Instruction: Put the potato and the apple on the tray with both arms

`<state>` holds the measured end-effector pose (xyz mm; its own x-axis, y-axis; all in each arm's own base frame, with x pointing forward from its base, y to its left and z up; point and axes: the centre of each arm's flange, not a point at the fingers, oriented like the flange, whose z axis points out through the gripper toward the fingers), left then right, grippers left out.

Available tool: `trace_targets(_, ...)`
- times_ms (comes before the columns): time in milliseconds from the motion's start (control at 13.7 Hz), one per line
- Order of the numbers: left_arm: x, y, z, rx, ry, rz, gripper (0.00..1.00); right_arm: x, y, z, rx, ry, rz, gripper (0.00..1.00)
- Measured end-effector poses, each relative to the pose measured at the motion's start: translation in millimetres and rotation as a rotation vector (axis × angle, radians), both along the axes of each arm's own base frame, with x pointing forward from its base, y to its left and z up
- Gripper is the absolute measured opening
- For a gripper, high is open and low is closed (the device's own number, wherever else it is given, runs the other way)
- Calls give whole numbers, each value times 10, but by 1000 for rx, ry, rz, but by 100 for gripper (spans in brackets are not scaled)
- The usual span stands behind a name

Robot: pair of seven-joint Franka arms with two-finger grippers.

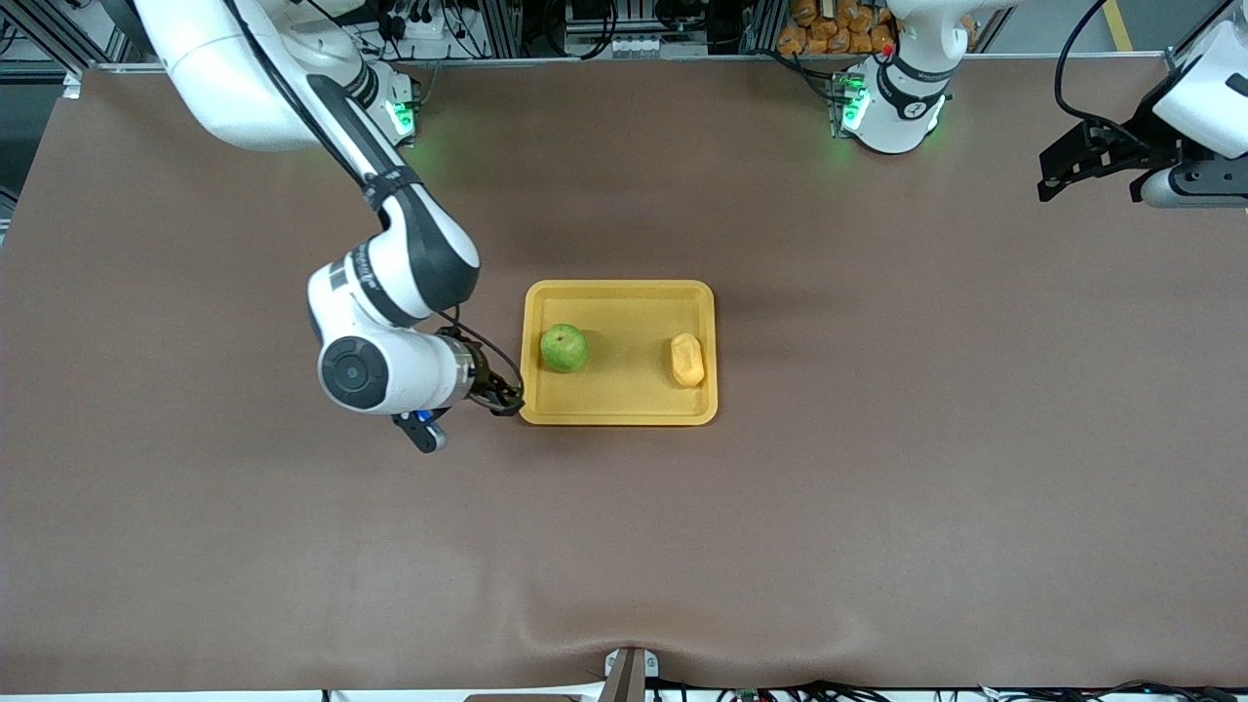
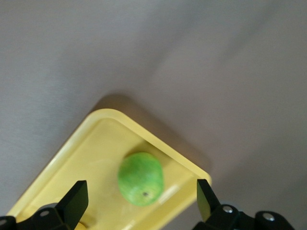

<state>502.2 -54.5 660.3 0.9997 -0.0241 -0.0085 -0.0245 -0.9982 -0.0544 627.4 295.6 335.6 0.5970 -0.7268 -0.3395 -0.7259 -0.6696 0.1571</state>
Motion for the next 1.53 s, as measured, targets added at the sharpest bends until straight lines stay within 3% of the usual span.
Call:
trace_targets(292, 2, 38, 6, -1, -1, 20, 100, 44, -267, 499, -80, 30, 39, 100)
trace_targets(511, -4, 40, 4, 0, 3, 24, 100, 129, -736, 906, -43, 29, 123, 100)
trace_targets(876, -6, 41, 11, 0, 3, 25, 100, 129, -1389, 1491, 8, -19, 203, 100)
trace_targets(1167, -23, 37, 57, 0, -6, 25, 100, 87, -1879, 1911, 26, -88, 291, 100)
trace_targets(1532, -26, 61, 121, -2, -19, 29, 100, -40, -2345, 2271, 69, -126, 404, 100)
